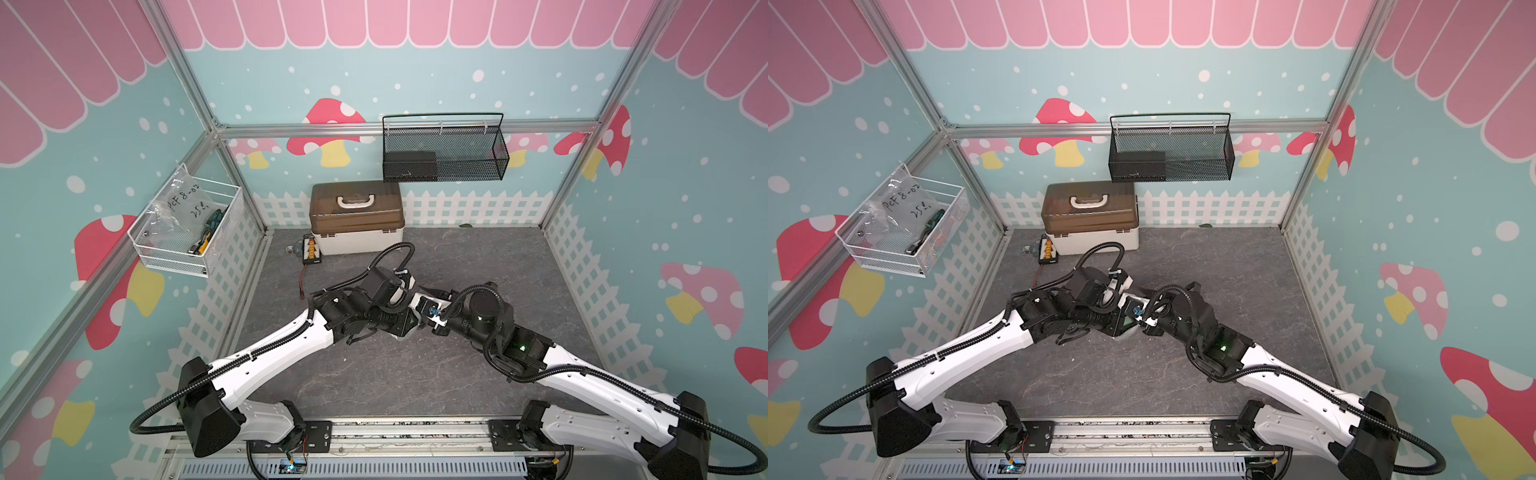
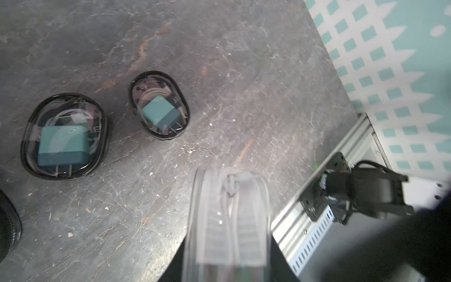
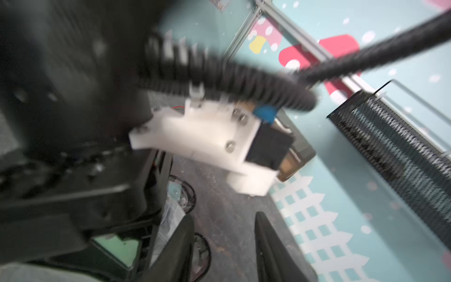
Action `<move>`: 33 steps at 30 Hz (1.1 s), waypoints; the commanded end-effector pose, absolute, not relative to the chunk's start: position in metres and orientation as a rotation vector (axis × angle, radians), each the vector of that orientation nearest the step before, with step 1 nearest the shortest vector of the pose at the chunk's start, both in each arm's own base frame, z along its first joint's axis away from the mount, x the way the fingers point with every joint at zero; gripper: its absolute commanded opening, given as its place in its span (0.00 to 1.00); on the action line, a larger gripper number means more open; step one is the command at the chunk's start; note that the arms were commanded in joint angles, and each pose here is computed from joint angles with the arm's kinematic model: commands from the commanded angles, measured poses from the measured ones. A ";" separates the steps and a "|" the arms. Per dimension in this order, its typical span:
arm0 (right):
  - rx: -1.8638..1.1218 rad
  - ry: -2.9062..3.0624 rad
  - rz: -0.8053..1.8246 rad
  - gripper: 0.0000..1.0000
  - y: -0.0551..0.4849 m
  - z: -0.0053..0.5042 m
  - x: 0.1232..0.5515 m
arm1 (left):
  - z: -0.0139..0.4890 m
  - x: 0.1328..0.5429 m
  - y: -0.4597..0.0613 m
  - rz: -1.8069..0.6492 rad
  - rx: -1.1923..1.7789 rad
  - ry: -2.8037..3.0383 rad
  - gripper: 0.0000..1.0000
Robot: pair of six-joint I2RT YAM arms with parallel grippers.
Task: Pack away charging kits
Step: Zip the zipper on the storage bag, then place the storage bag at the center of the board.
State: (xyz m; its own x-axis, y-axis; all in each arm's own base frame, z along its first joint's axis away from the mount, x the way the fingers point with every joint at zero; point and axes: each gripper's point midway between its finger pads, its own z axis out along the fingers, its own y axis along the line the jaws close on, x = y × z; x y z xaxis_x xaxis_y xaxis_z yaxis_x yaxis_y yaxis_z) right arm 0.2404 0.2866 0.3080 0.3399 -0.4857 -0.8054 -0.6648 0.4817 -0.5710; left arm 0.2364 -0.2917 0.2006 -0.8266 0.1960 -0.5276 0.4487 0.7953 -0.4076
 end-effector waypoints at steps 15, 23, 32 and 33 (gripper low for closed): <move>-0.029 1.845 0.128 0.99 0.077 0.258 0.281 | 0.169 0.259 -0.395 -1.208 -0.029 2.180 0.01; 0.170 1.955 -0.074 0.99 0.032 0.228 0.315 | 0.106 0.290 -0.454 -1.196 -0.164 2.270 0.01; 0.084 1.968 -0.349 0.99 0.010 0.160 0.334 | 0.039 0.294 -0.441 -1.109 -0.325 2.339 0.25; 0.070 1.954 -0.353 0.99 0.011 0.163 0.336 | 0.032 0.293 -0.437 -1.093 -0.338 2.351 0.36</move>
